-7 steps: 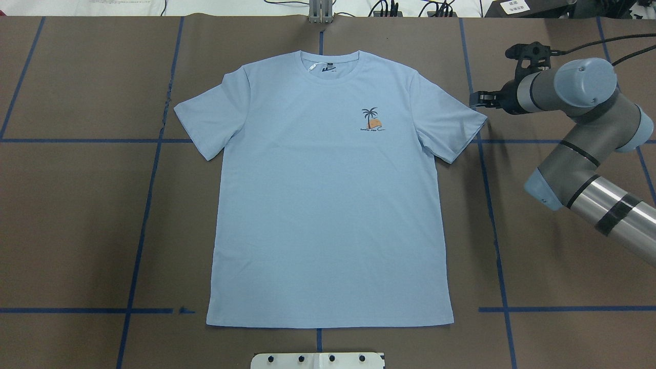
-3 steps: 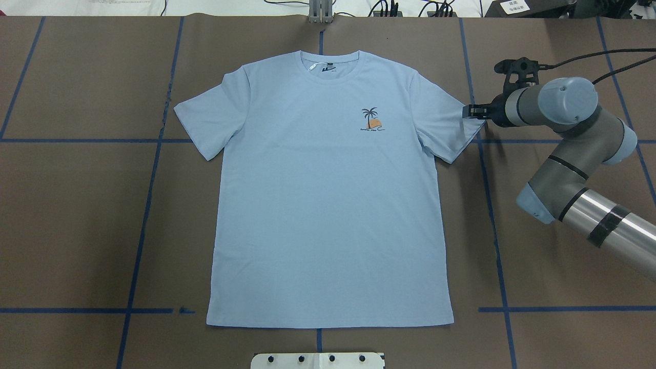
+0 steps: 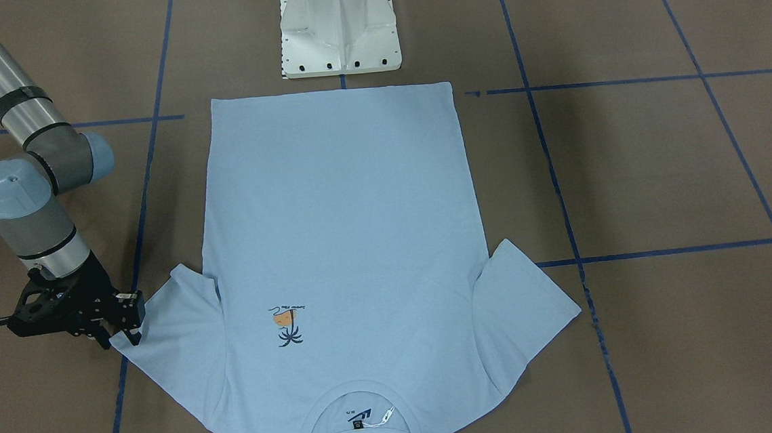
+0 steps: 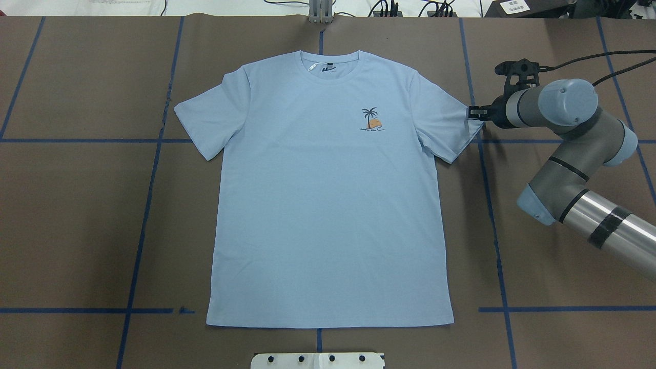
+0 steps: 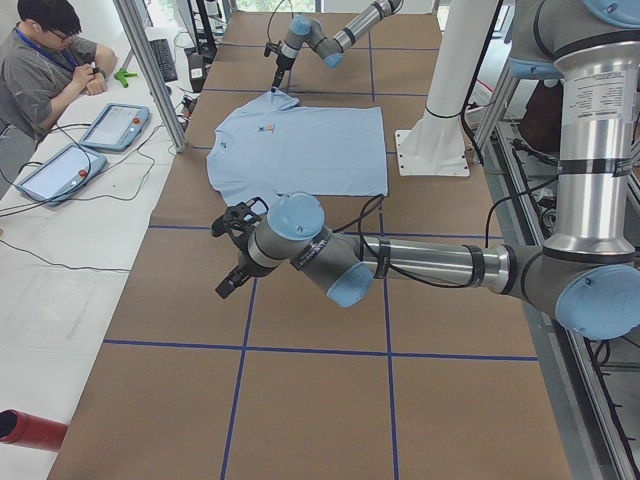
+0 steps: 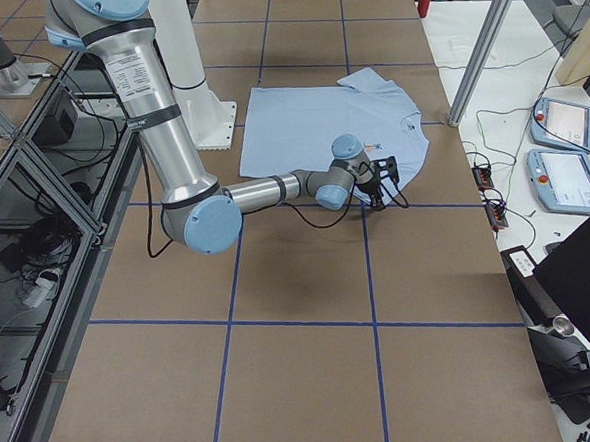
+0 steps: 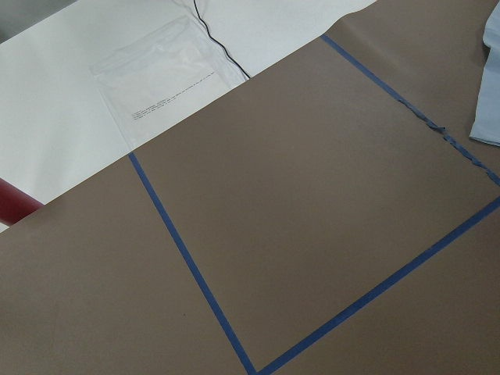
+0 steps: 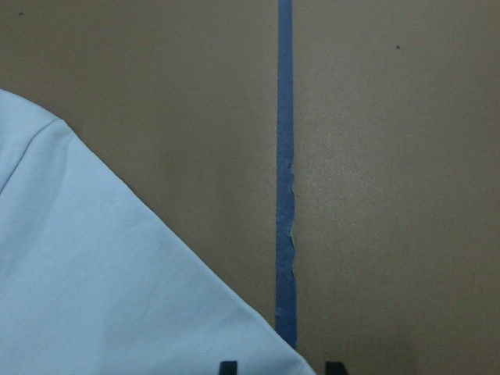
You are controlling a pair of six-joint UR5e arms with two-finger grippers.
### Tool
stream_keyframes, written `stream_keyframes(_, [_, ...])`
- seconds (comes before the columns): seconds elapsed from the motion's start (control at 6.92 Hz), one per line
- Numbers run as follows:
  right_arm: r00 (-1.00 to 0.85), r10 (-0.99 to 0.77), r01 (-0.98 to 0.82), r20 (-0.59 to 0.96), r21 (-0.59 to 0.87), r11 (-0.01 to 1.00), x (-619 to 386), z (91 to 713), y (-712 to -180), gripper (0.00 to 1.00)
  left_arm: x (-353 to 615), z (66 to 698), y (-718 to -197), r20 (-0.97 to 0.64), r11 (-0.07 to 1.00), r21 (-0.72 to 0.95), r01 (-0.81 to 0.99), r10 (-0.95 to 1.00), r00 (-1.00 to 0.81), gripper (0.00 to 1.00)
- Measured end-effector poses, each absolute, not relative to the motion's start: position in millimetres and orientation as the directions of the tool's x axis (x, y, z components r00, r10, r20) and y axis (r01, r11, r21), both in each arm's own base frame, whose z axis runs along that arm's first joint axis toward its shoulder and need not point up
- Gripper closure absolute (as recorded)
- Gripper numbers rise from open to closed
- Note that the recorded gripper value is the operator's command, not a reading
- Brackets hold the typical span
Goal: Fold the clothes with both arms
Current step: 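Grasp the sleeve with the right gripper and fold it toward the collar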
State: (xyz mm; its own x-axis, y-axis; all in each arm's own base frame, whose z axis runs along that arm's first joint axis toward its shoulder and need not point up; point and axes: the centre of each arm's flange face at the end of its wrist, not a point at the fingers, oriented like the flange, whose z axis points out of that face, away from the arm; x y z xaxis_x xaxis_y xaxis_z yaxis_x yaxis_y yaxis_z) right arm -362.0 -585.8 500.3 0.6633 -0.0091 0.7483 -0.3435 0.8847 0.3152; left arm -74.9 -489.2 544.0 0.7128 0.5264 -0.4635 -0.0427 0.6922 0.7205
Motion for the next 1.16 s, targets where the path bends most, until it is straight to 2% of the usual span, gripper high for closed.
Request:
stream_keyframes(0.43, [0.666,-0.006,-0.349,0.746,0.319,0.881,-362.0,492.1,-587.9,1.0,-74.9,544.0,-489.2,-0.463,0.692,0.72,-0.043,0.526,0.713,0.0])
stream_keyframes(0.58, [0.673,0.003,-0.348,0.74,0.313,0.884,-363.3,471.1,-591.1,1.0,-74.9,544.3,-489.2,-0.464,0.693,0.72,-0.043,0.526,0.713,0.0])
stream_keyframes(0.87, [0.701,0.081,-0.368,0.708,0.262,0.892,-367.8,385.8,-593.3,1.0,-74.9,544.5,-489.4,-0.464,0.693,0.72,-0.043,0.526,0.713,0.0])
stream_keyframes(1.16, [0.709,0.184,-0.436,0.681,0.218,0.873,-417.6,297.0,-584.5,1.0,-74.9,544.0,-490.6,-0.464,0.693,0.72,-0.043,0.526,0.713,0.0])
